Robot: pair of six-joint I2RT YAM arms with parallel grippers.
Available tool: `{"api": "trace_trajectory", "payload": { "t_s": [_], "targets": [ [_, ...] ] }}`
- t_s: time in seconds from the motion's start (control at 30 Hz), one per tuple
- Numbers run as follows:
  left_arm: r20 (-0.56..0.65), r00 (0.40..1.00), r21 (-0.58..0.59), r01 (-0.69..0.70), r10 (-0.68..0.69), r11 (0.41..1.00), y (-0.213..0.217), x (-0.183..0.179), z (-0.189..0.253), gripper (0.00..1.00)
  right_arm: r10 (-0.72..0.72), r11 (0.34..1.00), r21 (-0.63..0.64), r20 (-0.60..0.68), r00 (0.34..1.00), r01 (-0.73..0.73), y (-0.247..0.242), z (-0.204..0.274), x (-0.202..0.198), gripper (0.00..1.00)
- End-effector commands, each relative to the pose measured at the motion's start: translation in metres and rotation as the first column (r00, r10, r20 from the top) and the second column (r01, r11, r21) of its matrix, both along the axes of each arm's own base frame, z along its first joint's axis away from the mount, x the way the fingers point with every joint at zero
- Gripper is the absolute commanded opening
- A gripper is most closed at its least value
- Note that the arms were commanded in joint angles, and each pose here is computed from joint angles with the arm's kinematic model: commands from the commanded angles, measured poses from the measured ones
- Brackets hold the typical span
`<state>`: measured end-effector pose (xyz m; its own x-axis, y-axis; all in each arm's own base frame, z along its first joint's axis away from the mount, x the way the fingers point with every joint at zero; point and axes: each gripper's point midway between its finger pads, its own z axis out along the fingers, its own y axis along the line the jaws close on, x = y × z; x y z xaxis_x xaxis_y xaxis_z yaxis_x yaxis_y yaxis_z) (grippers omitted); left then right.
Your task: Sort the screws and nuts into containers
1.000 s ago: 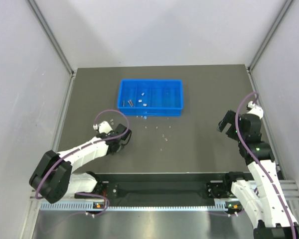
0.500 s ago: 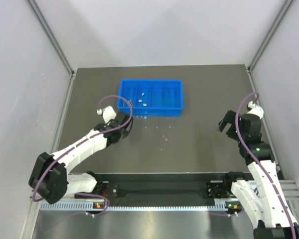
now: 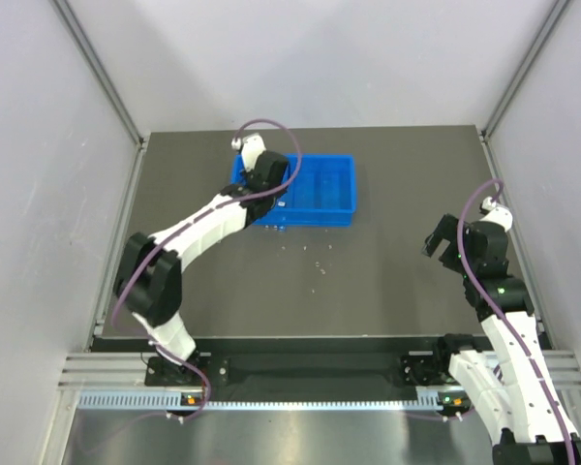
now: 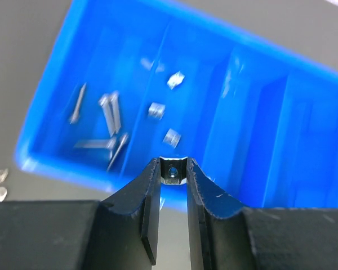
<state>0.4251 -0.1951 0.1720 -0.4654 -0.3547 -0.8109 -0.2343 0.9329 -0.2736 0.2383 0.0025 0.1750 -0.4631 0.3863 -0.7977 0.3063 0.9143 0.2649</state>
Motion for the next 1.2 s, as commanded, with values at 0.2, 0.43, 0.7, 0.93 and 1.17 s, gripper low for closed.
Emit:
{"api": "trace_trajectory", "payload": {
  "t_s": [0.2,0.43,0.7,0.93,1.17],
  "targets": [
    [0.064,0.998,0.016,0.008,-0.009,1.000,-0.014,0.072,-0.011,0.16,-0.007,1.000,-0.011,0.049,0.999,0.008,-0.002,0.011,0.006,1.00],
    [0.040,0.998,0.038,0.048,-0.049,0.998,-0.017,0.075,-0.016,0.46,-0.009,1.000,-0.013,0.039,0.999,0.009,-0.002,0.009,0.007,1.00],
    [0.077,0.990,0.020,0.113,-0.114,0.993,0.001,0.026,0.042,0.63,-0.008,1.000,-0.011,0.037,0.999,0.008,-0.002,0.007,0.007,1.00],
    [0.034,0.998,0.038,-0.045,0.044,0.998,0.075,-0.059,0.021,0.68,0.005,1.000,-0.006,0.042,0.999,-0.005,0.001,0.007,0.008,1.00],
    [-0.055,0.975,-0.072,0.211,-0.215,0.975,0.048,-0.097,-0.024,0.63,0.021,1.000,0.000,0.046,0.999,-0.021,0.004,0.007,0.008,1.00]
  ]
}}
